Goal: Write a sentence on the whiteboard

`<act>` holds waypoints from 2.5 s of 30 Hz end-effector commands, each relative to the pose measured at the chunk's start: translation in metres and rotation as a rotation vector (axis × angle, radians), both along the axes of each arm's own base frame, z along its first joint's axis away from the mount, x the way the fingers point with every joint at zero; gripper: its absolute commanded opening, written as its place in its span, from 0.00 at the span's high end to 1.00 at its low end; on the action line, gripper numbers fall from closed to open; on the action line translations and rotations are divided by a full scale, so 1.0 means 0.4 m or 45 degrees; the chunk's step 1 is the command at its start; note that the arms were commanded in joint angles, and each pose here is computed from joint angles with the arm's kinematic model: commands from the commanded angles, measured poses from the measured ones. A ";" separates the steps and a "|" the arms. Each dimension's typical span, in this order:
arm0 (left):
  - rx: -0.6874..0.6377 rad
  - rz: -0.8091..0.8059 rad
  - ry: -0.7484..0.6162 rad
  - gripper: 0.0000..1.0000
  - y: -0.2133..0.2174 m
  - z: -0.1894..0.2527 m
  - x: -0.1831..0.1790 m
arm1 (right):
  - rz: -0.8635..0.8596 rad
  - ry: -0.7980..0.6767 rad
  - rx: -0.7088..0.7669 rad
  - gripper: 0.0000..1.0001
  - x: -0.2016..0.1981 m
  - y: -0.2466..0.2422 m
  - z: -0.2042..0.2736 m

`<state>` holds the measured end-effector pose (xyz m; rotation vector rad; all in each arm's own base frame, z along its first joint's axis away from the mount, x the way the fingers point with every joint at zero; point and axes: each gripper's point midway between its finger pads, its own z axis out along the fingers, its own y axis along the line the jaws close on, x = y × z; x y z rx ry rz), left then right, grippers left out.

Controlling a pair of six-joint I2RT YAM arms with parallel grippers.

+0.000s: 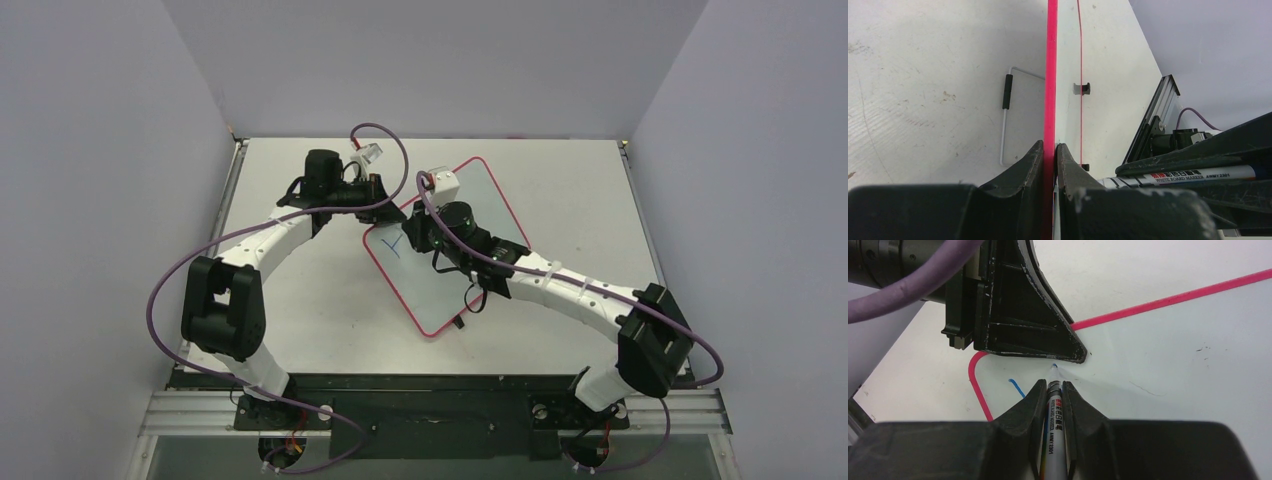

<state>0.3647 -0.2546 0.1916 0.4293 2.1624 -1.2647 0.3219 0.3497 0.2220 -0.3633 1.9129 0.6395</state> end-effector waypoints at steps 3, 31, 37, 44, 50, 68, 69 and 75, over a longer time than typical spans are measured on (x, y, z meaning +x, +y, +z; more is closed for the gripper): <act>-0.011 -0.036 -0.152 1.00 -0.011 0.069 0.000 | -0.041 0.013 -0.007 1.00 -0.005 -0.034 -0.025; -0.011 -0.045 -0.153 1.00 -0.014 0.073 0.000 | -0.008 -0.044 0.090 1.00 -0.068 -0.094 0.072; -0.008 -0.058 -0.157 1.00 -0.020 0.074 -0.006 | -0.058 -0.028 0.209 1.00 0.000 -0.125 0.085; -0.004 -0.054 -0.157 1.00 -0.019 0.074 -0.004 | 0.008 -0.018 0.226 1.00 0.019 -0.094 0.088; -0.003 -0.057 -0.155 1.00 -0.021 0.071 -0.007 | 0.030 -0.003 0.245 1.00 0.029 -0.071 0.080; -0.004 -0.063 -0.164 1.00 -0.023 0.075 -0.011 | 0.048 0.051 0.198 1.00 0.035 -0.037 0.019; -0.004 -0.062 -0.163 1.00 -0.023 0.075 -0.010 | 0.053 0.052 0.193 1.00 0.030 -0.035 0.016; -0.004 -0.063 -0.162 1.00 -0.023 0.074 -0.009 | 0.061 0.085 0.152 1.00 -0.006 -0.039 -0.030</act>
